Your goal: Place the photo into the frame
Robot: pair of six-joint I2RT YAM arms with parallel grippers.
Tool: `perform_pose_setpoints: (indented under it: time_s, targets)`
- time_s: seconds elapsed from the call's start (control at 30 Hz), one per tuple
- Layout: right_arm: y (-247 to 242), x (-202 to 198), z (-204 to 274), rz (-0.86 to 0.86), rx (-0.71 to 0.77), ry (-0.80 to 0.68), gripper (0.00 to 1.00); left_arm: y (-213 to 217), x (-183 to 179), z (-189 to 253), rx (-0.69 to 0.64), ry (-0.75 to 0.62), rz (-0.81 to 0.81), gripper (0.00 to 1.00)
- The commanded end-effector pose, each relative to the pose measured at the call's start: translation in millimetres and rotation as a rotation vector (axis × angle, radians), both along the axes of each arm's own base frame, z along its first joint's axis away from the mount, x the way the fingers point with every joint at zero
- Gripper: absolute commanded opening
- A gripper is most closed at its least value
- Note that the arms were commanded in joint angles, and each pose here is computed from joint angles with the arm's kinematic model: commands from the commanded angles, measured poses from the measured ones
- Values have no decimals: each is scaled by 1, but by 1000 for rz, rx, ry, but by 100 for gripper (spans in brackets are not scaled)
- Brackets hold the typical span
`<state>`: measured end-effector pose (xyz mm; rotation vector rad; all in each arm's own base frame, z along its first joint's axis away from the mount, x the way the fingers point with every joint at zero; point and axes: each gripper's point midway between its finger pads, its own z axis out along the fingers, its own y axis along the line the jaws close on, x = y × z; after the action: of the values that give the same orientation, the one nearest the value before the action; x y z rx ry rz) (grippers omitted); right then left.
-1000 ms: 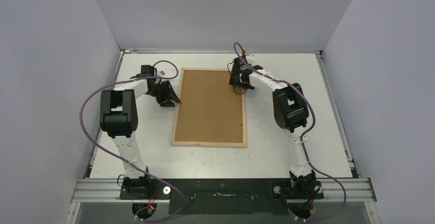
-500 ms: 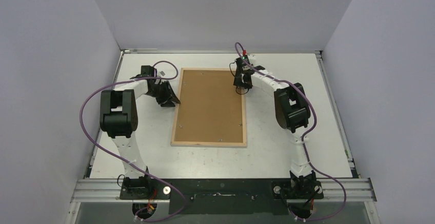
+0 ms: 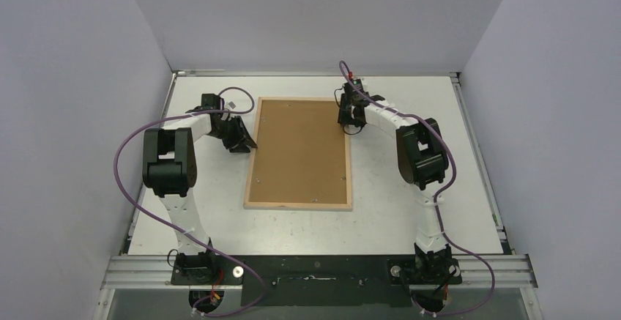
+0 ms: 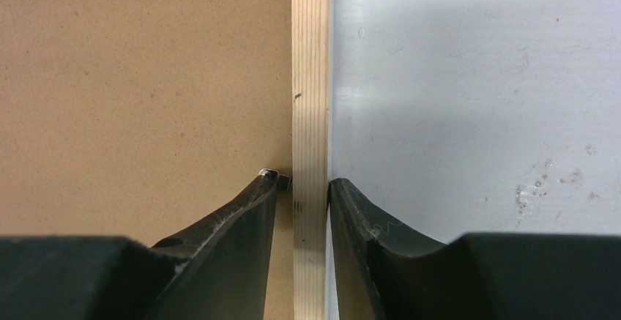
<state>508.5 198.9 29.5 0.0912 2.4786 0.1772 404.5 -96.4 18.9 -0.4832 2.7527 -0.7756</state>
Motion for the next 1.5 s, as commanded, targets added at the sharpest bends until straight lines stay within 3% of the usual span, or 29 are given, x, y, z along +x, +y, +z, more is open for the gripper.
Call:
perform_pose_setpoints:
  time_s: [0.0, 0.3, 0.53, 0.9, 1.07, 1.23, 1.47]
  targets:
    - [-3, -15, -11, 81, 0, 49, 29, 14, -27, -33, 100, 117, -8, 32]
    - [2, -14, -7, 104, 40, 48, 26, 13, -25, -30, 96, 113, -8, 32]
    - [6, -13, 18, 86, 86, 22, 43, 11, -18, -19, 83, 87, -9, 36]
    - [14, -14, 81, 45, 227, -73, 53, 19, -7, 10, 52, 33, 11, 44]
    - [54, -28, 104, 98, 362, -119, 53, 16, -19, 12, 53, 46, -15, 45]
    - [93, -62, 108, 192, 467, -69, 41, 11, -36, 12, 52, 65, -6, 44]
    - [133, -114, 102, 284, 559, 0, 39, -15, -59, 10, 17, 64, -57, 35]
